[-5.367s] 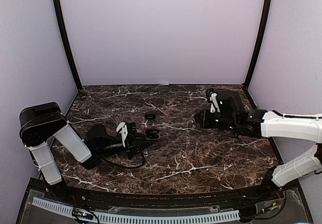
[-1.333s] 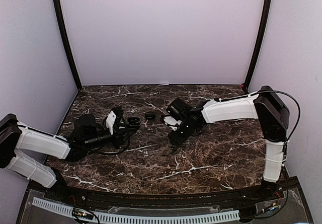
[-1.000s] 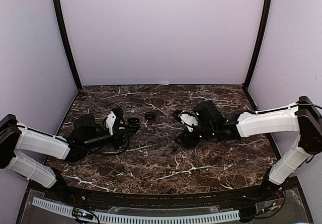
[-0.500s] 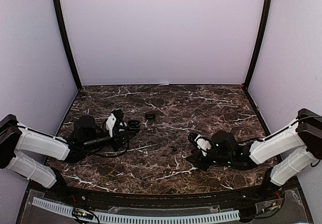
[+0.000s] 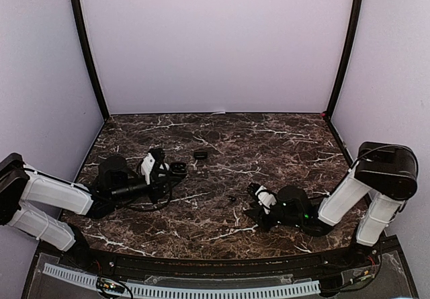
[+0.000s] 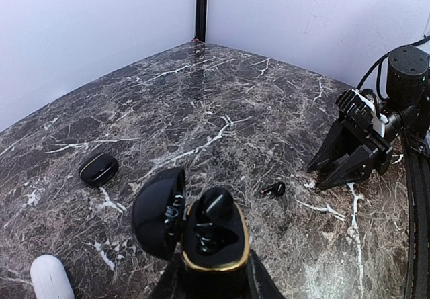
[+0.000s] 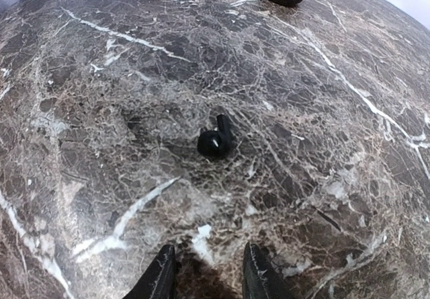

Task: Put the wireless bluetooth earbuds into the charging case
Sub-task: Pick up the left earbud from the center of the board.

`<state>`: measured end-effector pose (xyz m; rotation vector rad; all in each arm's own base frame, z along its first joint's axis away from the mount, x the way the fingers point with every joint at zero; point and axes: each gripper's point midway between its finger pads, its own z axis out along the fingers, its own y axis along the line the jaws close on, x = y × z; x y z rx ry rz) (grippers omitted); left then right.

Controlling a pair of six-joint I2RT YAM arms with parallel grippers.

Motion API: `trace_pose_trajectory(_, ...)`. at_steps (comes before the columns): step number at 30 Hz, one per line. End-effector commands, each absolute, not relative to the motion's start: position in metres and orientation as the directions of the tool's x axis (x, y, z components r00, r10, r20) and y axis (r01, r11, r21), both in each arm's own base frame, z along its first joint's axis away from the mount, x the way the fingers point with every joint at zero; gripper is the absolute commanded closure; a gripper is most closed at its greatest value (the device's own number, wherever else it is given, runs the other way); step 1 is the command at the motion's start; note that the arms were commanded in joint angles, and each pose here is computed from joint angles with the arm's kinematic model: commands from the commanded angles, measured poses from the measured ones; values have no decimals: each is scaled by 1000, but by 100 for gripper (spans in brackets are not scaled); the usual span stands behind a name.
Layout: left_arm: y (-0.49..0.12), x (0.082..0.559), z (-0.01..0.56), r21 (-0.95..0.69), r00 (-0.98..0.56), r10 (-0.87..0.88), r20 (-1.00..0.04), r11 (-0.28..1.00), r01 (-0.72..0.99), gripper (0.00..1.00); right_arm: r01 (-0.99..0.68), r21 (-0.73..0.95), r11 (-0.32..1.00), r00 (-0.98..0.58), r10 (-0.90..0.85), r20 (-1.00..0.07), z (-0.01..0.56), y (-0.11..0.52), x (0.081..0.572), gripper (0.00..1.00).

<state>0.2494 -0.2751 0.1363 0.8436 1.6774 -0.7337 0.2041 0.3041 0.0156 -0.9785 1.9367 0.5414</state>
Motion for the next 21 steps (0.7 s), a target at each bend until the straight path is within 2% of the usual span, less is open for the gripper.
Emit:
trace_pose_trajectory(1, -273, 248, 147, -36, -143, 149, -978, 556, 830, 90, -799, -22, 601, -266, -385, -884, 19, 316, 212, 67)
trace_pose_trajectory(21, -271, 248, 143, -47, -154, 143, -978, 566, 823, 90, -808, -62, 586, -243, -428, -870, -2, 333, 225, 68)
